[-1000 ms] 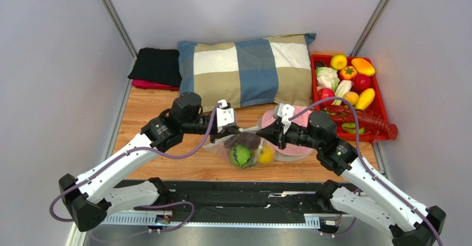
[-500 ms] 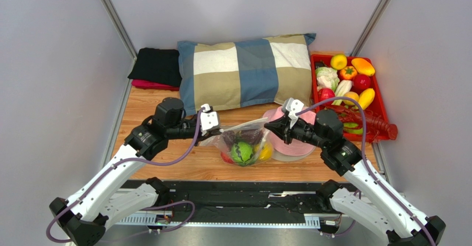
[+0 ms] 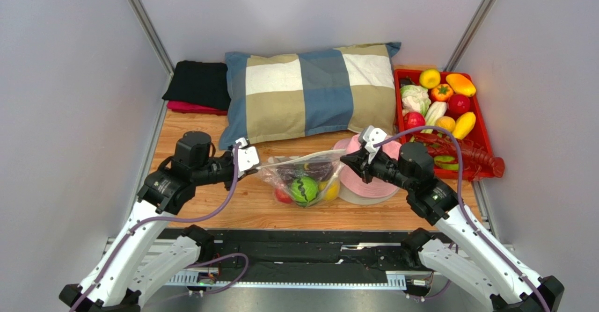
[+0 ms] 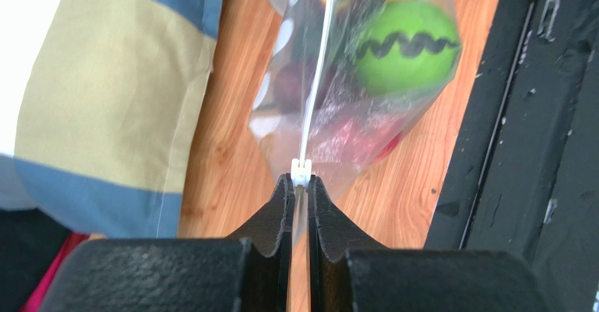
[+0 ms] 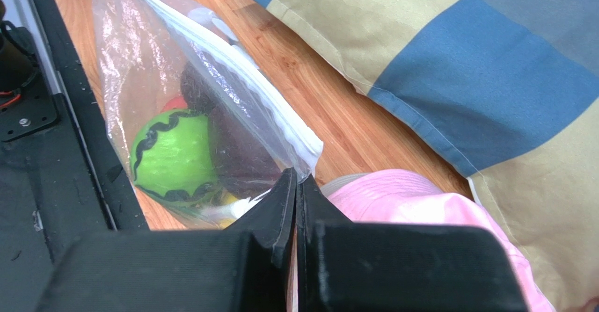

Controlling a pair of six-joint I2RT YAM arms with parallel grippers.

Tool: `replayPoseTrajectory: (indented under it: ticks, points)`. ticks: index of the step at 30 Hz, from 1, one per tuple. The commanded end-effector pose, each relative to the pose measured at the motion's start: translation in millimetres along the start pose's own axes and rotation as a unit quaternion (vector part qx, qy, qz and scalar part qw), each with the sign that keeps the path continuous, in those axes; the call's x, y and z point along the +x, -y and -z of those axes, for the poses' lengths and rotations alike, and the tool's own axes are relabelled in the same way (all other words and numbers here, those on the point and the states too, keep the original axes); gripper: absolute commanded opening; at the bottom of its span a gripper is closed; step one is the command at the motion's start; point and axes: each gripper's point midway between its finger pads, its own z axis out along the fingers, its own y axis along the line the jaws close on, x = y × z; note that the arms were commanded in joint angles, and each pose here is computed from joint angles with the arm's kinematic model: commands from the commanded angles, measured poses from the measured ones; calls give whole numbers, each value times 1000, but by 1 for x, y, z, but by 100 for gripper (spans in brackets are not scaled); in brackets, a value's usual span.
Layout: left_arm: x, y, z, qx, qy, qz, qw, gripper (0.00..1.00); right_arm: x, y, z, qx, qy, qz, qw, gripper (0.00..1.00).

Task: Place the food in the zip-top bag and seal the zipper
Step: Zip the zipper food storage bag at the center of the board, then place the zipper food storage bag at the center of the board.

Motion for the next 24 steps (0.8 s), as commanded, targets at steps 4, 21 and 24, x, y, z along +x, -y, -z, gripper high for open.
replayPoseTrajectory:
  ticks: [4,21,24]
  points:
    - [32,-6,20,-41,-58,-1,997,0,-6,21,1,49,11,13,999,0]
    - [24,-90,-1,-149,-75,32,985,1,-22,44,-81,27,11,-76,997,0]
    - [24,-116,-9,-171,-76,50,981,2,-25,53,-93,38,26,-65,997,0]
